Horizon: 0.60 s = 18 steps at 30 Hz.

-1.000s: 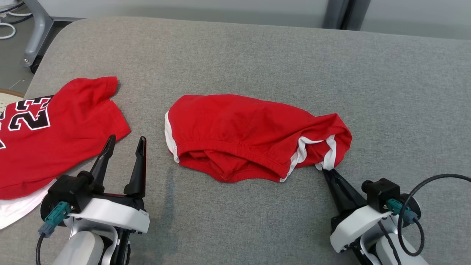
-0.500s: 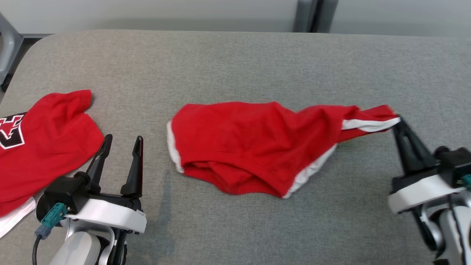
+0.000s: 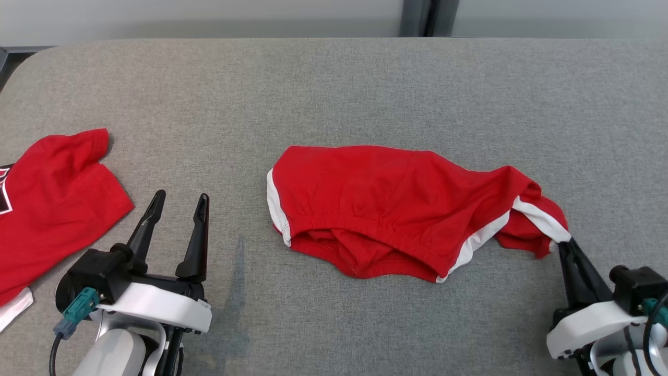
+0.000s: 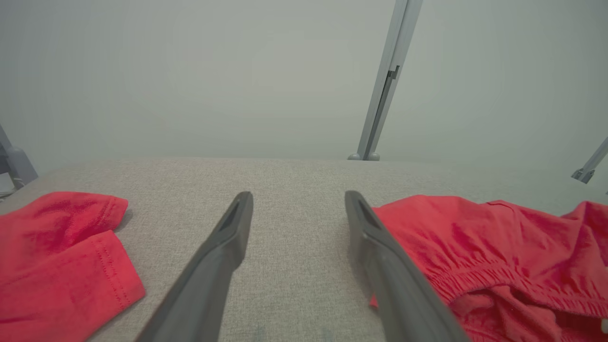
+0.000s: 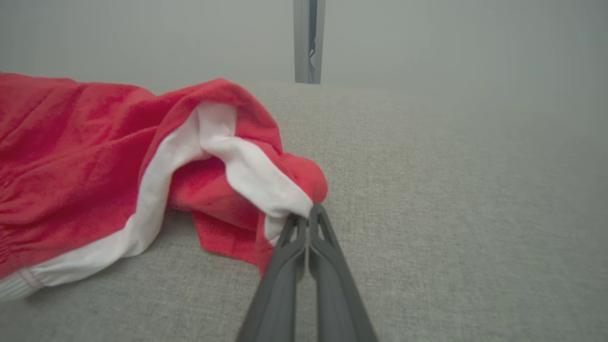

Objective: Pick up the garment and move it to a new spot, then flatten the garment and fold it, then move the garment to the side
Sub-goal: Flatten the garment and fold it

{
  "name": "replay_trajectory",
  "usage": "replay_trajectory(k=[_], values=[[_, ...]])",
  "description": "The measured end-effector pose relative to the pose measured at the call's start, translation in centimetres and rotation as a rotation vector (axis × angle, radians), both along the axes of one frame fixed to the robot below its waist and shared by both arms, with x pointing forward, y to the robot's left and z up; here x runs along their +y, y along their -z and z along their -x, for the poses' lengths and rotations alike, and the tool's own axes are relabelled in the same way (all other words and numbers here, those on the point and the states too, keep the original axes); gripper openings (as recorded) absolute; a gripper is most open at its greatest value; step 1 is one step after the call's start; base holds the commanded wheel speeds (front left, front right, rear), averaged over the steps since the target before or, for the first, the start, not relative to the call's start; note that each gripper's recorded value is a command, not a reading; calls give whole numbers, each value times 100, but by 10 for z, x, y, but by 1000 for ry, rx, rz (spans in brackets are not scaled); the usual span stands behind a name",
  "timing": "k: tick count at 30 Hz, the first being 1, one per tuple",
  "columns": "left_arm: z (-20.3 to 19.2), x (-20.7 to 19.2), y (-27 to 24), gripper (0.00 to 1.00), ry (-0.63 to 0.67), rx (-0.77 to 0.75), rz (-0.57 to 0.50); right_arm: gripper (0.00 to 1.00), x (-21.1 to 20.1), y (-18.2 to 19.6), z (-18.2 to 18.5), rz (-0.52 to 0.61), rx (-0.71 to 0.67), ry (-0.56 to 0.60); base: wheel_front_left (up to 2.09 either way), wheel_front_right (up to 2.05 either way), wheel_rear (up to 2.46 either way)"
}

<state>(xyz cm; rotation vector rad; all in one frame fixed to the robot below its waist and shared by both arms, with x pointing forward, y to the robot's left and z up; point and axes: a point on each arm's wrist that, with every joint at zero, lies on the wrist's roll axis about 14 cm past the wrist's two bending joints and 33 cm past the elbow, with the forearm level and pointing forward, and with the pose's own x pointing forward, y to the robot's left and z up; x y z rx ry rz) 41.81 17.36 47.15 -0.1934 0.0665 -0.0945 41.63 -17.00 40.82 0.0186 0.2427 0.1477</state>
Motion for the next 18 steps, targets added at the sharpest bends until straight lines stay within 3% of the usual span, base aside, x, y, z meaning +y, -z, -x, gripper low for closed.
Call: replay_trajectory(k=[2, 3, 4, 5, 12, 18], values=[[0, -1, 1, 100, 4, 2, 0, 0, 2, 12, 6, -16, 32, 5, 0, 0, 0], [-1, -1, 1, 100, 5, 2, -1, 15, 2, 15, 8, -22, 42, 10, 0, 0, 0], [0, -2, 0, 100, 6, 1, 0, 38, 3, 18, 9, -28, 51, 14, 0, 0, 0], [0, -2, 0, 100, 7, 0, -1, 99, 3, 18, 10, -34, 50, 18, 0, 0, 0], [7, -4, -7, 100, 7, -13, 6, 100, 7, -2, 10, -60, -22, 26, 0, 0, 0], [17, -3, -10, 100, -12, -14, 16, 100, 22, -57, 3, -99, -193, -6, 0, 0, 0]])
